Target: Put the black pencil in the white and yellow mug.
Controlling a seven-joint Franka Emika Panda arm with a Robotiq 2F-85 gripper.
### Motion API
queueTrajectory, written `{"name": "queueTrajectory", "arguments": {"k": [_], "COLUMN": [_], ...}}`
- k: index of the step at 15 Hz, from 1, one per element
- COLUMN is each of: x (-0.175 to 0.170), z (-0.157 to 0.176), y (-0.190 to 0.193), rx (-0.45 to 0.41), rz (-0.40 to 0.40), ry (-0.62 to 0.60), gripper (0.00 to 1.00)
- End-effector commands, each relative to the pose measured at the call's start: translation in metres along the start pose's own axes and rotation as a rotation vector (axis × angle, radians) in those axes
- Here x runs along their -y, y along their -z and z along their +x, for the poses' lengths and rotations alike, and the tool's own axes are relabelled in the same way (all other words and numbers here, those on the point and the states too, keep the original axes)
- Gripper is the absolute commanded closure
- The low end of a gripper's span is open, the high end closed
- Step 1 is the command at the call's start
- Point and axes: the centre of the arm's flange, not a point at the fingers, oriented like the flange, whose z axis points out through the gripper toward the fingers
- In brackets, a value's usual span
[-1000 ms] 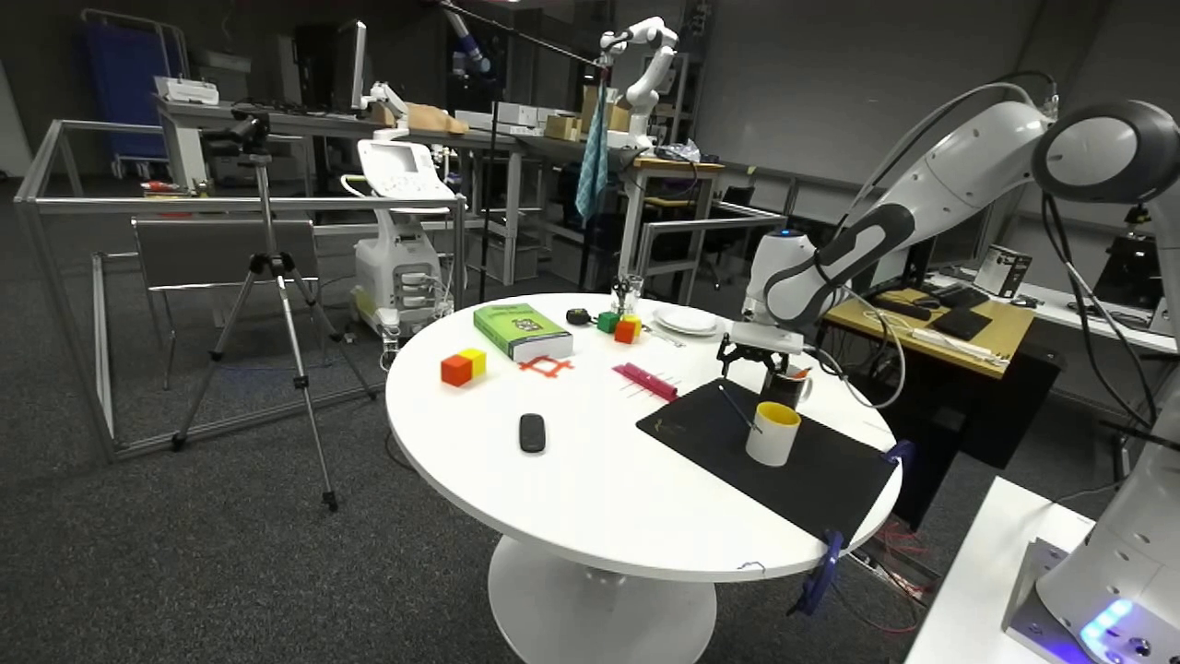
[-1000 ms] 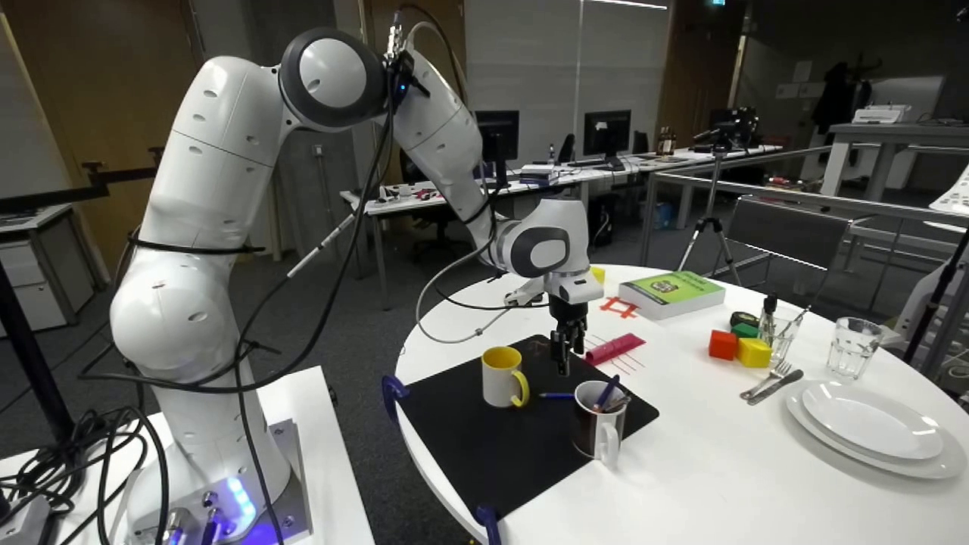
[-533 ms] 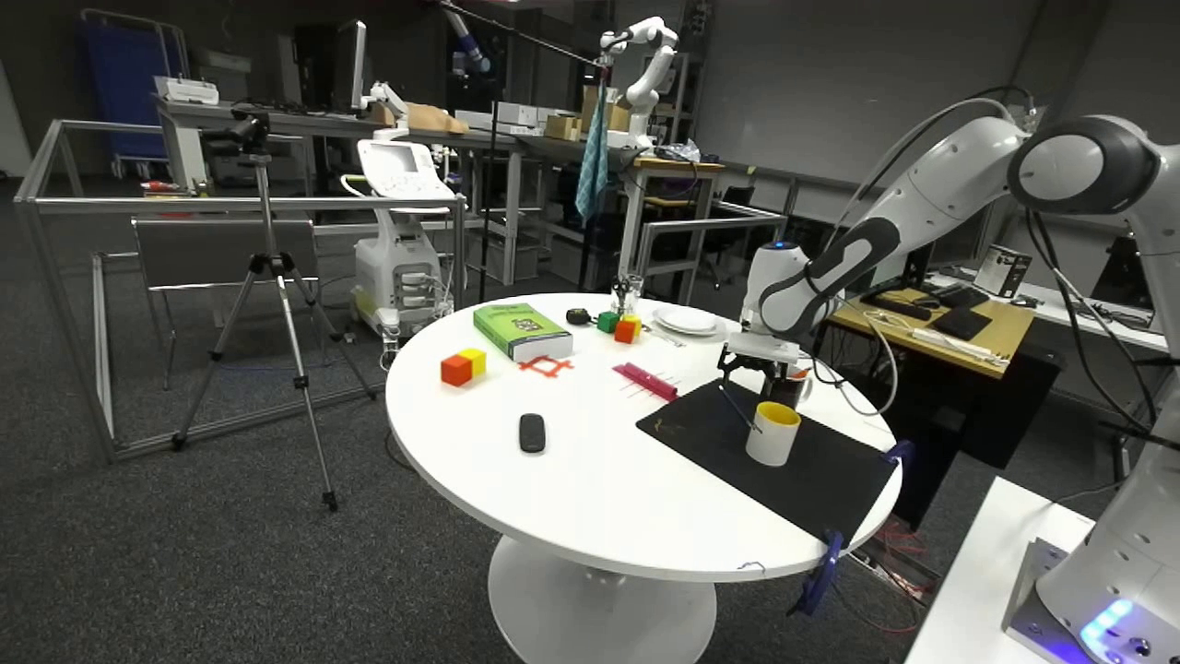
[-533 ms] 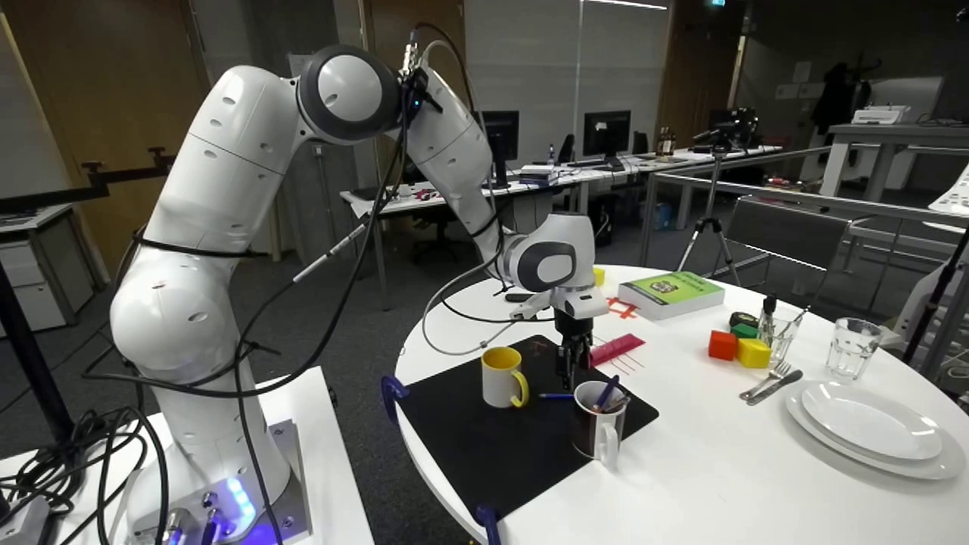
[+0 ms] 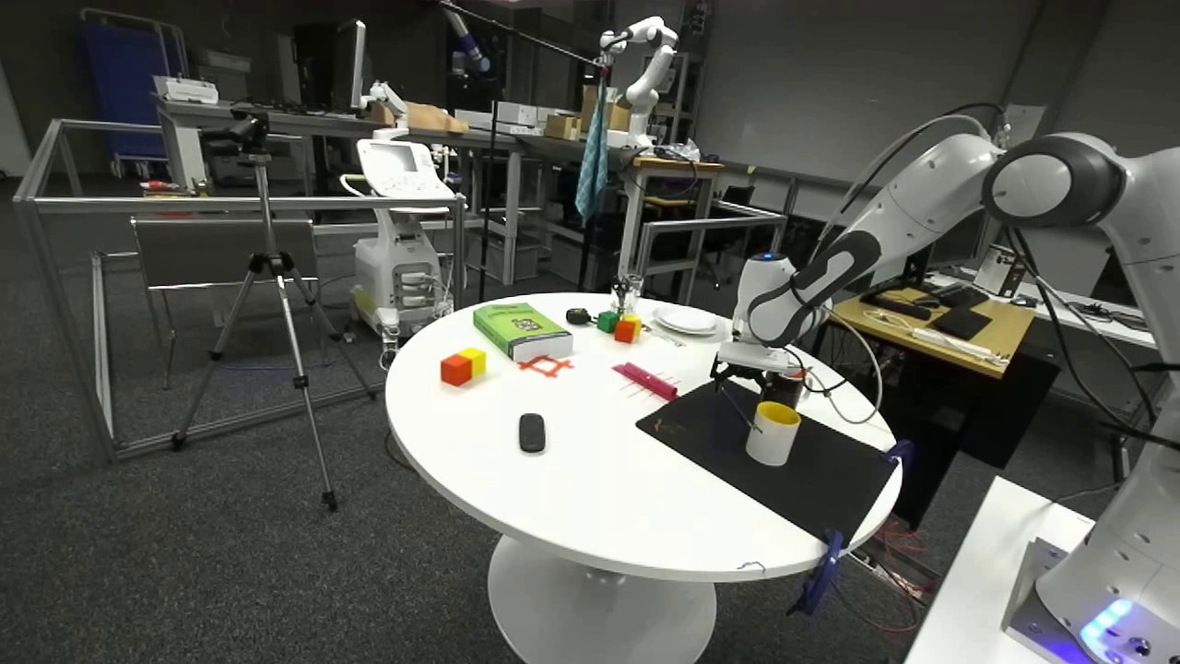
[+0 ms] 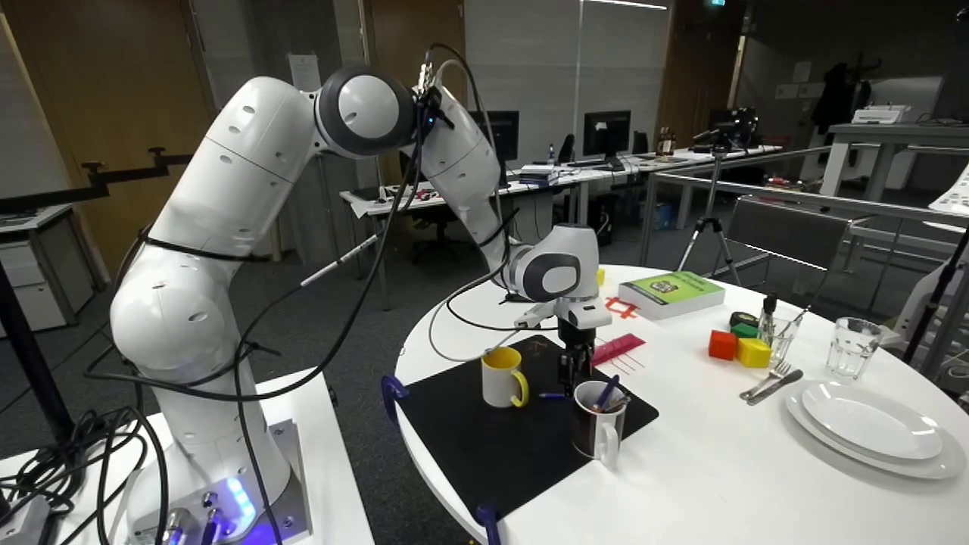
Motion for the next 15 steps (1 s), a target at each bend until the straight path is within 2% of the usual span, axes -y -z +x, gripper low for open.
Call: {"name": "queueTrajectory", "arguments": {"k": [1,8,15], "x": [0.0,0.001,0.007], "z": [-0.001,-0.001,0.006], "y": [-0.002,-0.012,-0.022], "rx": [0.001,0.002,0.0], "rz": [-0.002,-0.007,0.025], "ry": [0.001,0.001,-0.009], "gripper": [0.0,0.0,0.0]}}
